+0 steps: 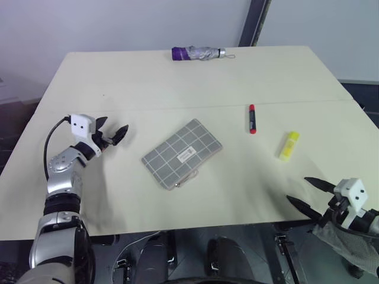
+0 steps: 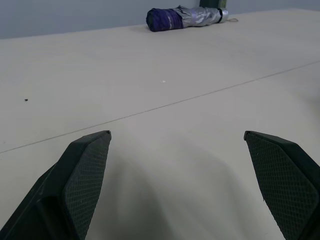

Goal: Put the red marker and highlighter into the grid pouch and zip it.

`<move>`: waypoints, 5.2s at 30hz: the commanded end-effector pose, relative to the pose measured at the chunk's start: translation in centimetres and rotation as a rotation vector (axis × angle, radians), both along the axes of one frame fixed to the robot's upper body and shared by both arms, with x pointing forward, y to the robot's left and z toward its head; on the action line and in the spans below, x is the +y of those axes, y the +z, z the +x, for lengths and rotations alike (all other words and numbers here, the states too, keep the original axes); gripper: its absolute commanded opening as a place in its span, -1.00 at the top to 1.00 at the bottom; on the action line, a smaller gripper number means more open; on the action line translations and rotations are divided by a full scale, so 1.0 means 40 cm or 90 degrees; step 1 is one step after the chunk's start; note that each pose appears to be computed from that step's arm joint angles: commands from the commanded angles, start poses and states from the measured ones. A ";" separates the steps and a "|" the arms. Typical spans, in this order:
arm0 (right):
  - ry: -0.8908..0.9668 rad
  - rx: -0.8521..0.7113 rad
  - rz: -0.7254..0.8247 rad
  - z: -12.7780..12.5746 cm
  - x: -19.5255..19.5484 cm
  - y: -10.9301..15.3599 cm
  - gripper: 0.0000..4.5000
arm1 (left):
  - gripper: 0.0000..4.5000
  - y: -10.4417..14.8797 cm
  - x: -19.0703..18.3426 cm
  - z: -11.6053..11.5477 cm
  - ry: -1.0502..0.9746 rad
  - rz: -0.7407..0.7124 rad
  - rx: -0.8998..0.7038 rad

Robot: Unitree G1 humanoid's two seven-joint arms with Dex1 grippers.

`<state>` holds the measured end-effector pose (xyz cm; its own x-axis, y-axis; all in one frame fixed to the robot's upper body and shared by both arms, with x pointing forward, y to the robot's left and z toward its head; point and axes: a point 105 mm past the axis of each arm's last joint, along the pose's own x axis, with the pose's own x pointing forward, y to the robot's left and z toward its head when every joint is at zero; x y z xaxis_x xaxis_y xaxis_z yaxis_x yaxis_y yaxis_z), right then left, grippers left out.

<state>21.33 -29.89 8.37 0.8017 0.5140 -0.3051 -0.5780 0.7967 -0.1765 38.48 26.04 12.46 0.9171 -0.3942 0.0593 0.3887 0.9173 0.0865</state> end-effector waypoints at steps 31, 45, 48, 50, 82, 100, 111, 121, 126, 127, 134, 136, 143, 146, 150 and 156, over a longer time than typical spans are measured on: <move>-0.016 -0.035 0.024 0.032 -0.002 0.036 -0.16 | -1.00 0.058 -0.040 -0.023 -0.064 0.028 -0.087; -0.049 -0.246 0.079 0.278 0.206 0.183 0.98 | -1.00 0.061 -0.110 -0.182 -0.282 0.257 -0.157; -0.046 -0.265 0.078 0.333 0.276 0.187 0.98 | -1.00 0.052 -0.131 -0.231 -0.348 0.322 -0.190; -0.030 -0.268 0.084 0.352 0.318 0.182 0.98 | -1.00 0.037 -0.146 -0.253 -0.380 0.366 -0.210; -0.021 -0.199 0.067 0.409 0.435 0.071 1.00 | 0.08 -0.136 -0.369 -0.253 -0.538 0.505 -0.258; -0.010 -0.224 0.089 0.350 0.396 0.116 1.00 | 0.98 -0.027 -0.326 -0.189 -0.435 0.284 -0.208; 0.061 -0.216 0.115 0.271 0.450 0.170 1.00 | 0.98 0.066 -0.333 -0.189 -0.440 0.220 -0.303; 0.051 -0.225 0.127 0.265 0.432 0.190 1.00 | 0.98 0.147 -0.296 -0.170 -0.457 0.051 -0.248; 0.052 -0.219 0.133 0.260 0.413 0.197 1.00 | 0.98 0.147 -0.292 -0.162 -0.476 0.073 -0.243; 0.051 -0.221 0.131 0.258 0.409 0.199 1.00 | 0.98 0.145 -0.293 -0.163 -0.481 0.078 -0.243; -0.010 -0.208 0.135 0.245 0.334 0.192 -0.23 | 1.00 0.131 -0.301 -0.153 -0.458 0.131 -0.274; -0.035 -0.207 0.121 0.235 0.309 0.186 -0.70 | 1.00 0.121 -0.300 -0.156 -0.451 0.133 -0.273; -0.237 -0.223 0.058 0.207 0.169 0.168 -0.99 | 1.00 0.107 -0.305 -0.163 -0.440 0.149 -0.279; -0.332 -0.225 0.049 0.186 0.126 0.156 -0.99 | 1.00 0.106 -0.306 -0.161 -0.439 0.149 -0.279; -0.435 -0.172 0.045 0.164 0.105 0.114 -0.99 | 1.00 0.102 -0.316 -0.161 -0.448 0.147 -0.281; -0.554 -0.097 0.141 0.187 0.081 0.097 -0.99 | 1.00 0.101 -0.335 -0.157 -0.463 0.147 -0.285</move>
